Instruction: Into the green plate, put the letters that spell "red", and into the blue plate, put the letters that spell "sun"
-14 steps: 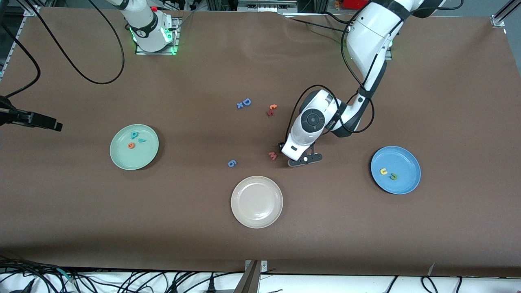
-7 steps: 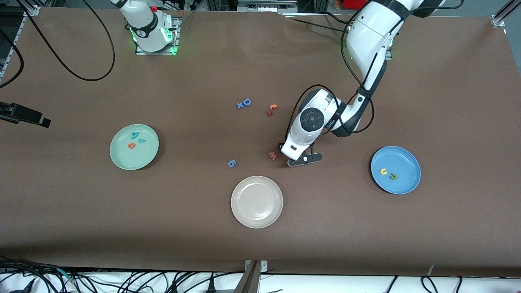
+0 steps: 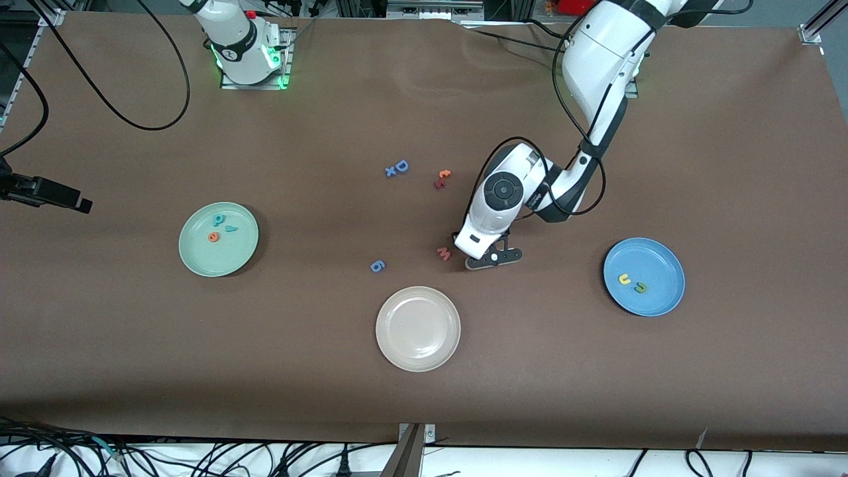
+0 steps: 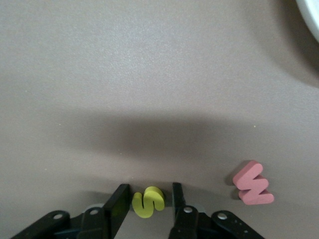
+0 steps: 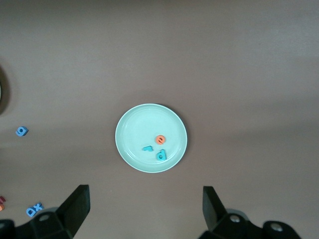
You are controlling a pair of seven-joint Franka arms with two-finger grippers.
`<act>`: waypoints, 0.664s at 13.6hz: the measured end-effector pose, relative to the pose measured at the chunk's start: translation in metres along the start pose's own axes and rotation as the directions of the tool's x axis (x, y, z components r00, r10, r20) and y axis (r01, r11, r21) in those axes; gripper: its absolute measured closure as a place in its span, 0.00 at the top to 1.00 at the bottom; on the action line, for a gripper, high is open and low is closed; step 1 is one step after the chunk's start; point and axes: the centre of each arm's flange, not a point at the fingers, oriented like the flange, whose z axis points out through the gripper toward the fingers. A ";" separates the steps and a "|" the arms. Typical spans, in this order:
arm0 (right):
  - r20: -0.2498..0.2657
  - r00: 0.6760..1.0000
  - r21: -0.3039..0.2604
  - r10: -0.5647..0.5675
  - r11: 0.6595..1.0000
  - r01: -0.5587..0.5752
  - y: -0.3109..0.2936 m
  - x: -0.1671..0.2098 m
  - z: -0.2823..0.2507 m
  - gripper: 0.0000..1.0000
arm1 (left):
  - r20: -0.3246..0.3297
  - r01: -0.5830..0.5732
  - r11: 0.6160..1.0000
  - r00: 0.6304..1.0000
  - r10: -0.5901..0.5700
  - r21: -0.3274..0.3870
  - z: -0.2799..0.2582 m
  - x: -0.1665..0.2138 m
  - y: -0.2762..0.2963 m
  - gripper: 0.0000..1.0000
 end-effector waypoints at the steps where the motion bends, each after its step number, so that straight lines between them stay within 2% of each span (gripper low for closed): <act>1: 0.001 1.000 -0.001 0.001 1.000 -0.001 0.001 0.000 0.001 1.00 | -0.001 0.000 1.000 1.000 0.000 -0.001 0.000 0.000 0.000 0.41; 5: 0.011 1.000 -0.005 0.024 1.000 -0.024 0.015 0.000 0.005 1.00 | -0.007 -0.010 1.000 1.000 0.010 0.002 0.000 -0.001 0.001 0.39; 6: 0.012 1.000 -0.005 0.026 1.000 -0.026 0.017 0.000 0.006 1.00 | -0.014 -0.022 1.000 1.000 0.023 0.008 0.000 -0.002 0.002 0.35; 9: 0.013 1.000 -0.007 0.028 1.000 -0.028 0.022 0.000 0.006 1.00 | -0.020 -0.032 0.999 0.999 0.033 0.014 -0.001 -0.003 0.004 0.31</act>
